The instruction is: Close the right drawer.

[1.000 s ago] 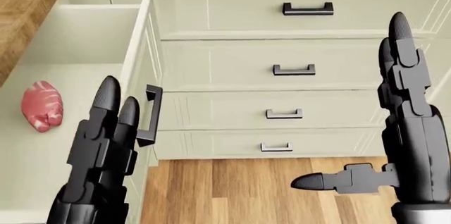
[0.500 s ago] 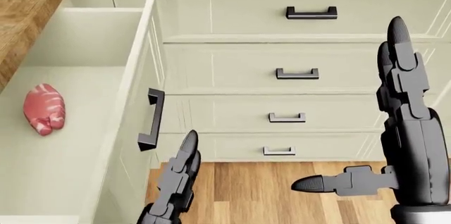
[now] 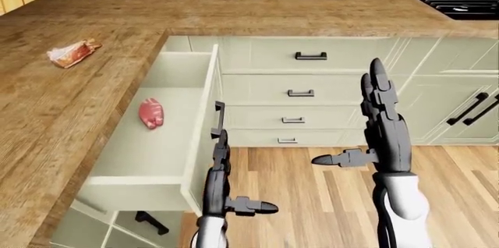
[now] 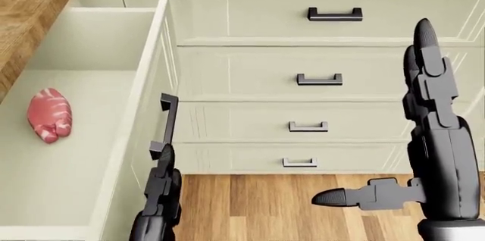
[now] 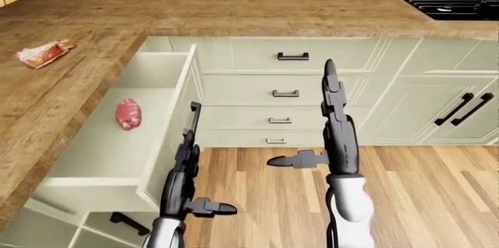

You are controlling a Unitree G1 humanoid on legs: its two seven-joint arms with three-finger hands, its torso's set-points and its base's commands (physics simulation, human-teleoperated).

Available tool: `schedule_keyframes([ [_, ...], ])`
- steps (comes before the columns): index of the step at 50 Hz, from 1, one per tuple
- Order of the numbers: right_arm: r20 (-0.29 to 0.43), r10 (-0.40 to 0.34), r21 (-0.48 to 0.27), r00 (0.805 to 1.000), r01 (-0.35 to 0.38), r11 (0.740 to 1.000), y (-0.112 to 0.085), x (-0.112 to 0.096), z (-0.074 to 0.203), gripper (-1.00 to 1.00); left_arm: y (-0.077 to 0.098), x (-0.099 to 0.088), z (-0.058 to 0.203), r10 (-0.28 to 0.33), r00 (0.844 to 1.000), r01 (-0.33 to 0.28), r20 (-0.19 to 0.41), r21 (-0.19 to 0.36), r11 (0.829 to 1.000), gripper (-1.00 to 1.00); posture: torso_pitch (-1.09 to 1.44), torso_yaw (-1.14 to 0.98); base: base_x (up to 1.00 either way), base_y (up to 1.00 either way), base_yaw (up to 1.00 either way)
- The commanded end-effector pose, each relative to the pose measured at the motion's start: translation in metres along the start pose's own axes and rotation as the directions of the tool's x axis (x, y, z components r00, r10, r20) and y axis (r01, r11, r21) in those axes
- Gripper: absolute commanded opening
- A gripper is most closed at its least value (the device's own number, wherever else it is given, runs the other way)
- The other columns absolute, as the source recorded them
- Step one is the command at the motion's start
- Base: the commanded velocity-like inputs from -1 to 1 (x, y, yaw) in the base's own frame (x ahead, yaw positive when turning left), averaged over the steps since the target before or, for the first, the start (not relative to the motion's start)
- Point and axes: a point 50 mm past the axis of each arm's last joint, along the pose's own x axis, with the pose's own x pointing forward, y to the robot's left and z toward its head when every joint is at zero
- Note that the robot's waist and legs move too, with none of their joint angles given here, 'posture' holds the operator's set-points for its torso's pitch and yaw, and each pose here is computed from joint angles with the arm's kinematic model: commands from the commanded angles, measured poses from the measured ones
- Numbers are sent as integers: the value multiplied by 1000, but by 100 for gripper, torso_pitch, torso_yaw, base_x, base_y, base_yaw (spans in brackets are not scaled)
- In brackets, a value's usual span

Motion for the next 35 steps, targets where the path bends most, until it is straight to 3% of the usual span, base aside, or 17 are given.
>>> schedule_keyframes([
  [1, 82, -11, -10, 997, 12, 1000, -3, 4, 15, 100, 1, 5, 10, 21, 999, -21, 40, 2, 1000, 100, 0, 0, 0, 0, 0],
  [23, 84, -11, -10, 996, 12, 1000, -3, 3, 15, 100, 17, 16, 5, 183, 983, -183, 1, 0, 983, 100, 0, 0, 0, 0, 0],
  [27, 86, -11, -8, 996, 12, 1000, -3, 3, 16, 100, 20, 20, 1, 229, 973, -228, -26, 8, 974, 100, 0, 0, 0, 0, 0],
  [33, 85, -10, -8, 996, 11, 1000, -3, 4, 16, 100, 22, 24, -5, 232, 969, -234, -81, -16, 972, 100, 0, 0, 0, 0, 0],
  [35, 86, -9, -9, 996, 9, 1000, -3, 4, 16, 100, 27, 27, -7, 289, 951, -292, -109, -13, 956, 100, 0, 0, 0, 0, 0],
])
